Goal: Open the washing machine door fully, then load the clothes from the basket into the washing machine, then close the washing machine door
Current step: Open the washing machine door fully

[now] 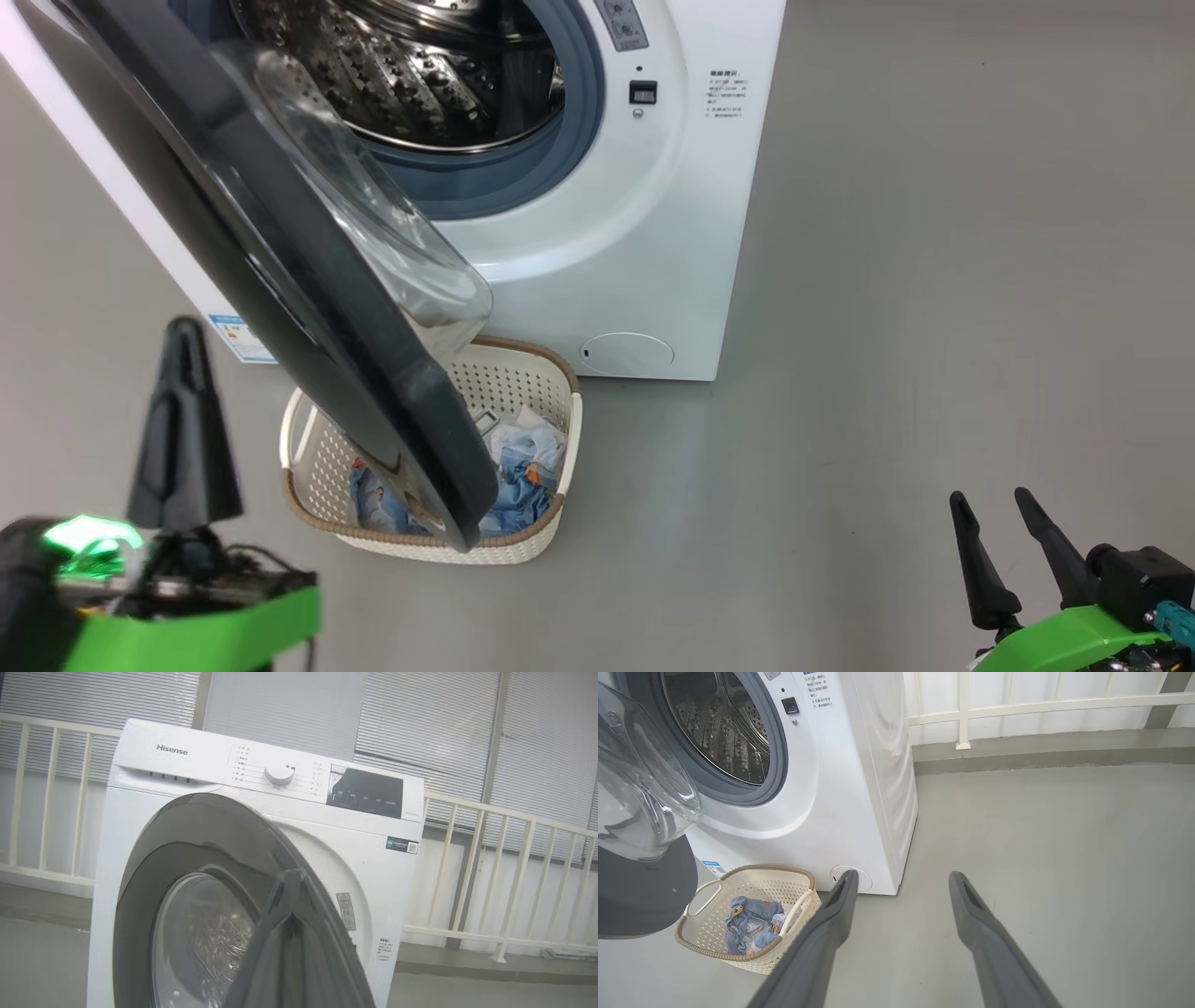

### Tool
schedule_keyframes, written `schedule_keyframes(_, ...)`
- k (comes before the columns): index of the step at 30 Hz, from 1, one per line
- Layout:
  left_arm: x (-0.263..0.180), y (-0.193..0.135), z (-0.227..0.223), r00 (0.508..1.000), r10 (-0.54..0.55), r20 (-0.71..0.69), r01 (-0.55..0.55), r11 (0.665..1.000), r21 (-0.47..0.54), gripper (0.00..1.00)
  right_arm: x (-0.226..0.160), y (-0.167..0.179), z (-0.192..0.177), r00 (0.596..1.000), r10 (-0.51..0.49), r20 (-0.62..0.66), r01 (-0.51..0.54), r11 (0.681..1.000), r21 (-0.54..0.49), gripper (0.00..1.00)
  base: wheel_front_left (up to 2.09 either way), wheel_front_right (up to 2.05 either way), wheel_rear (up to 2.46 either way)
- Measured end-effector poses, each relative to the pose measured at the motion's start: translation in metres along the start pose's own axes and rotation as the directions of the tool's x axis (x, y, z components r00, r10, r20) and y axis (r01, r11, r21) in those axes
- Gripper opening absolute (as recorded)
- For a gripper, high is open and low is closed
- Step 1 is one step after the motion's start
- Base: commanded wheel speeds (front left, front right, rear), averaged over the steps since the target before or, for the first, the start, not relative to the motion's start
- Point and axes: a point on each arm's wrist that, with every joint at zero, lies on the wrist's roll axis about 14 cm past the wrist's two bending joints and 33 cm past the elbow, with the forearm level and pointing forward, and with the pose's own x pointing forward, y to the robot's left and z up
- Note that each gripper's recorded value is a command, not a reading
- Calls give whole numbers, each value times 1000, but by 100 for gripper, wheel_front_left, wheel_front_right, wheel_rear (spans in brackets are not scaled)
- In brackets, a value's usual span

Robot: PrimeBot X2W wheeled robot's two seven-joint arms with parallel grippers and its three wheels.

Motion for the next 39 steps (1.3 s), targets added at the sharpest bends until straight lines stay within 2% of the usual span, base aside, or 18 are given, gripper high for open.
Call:
schedule_keyframes(5,4,-60,18,985,-157,68,162,983,-83,0,0,-1,1,1000,0,3,0,1000,-8,100,0,0,0)
schedule_keyframes(9,-6,-106,1,961,-277,22,277,948,-157,0,-1,-1,2,1000,-2,6,2,1000,-10,100,0,0,0)
schedule_keyframes(13,-18,-128,-31,944,-323,-72,296,921,-252,0,-2,-4,1,1000,-8,3,8,1000,-13,100,0,0,0)
schedule_keyframes(19,-33,-135,-75,917,-340,-210,268,913,-308,0,-1,-5,1,1000,-12,3,12,1000,-14,100,0,0,0)
schedule_keyframes(27,-39,-118,-121,888,-300,-349,197,934,-299,0,0,-4,1,1000,-11,6,11,1000,-10,100,0,0,0)
schedule_keyframes(39,-27,-85,-141,896,-198,-398,94,960,-265,0,3,-4,8,1000,-9,26,10,1000,-14,100,0,0,0)
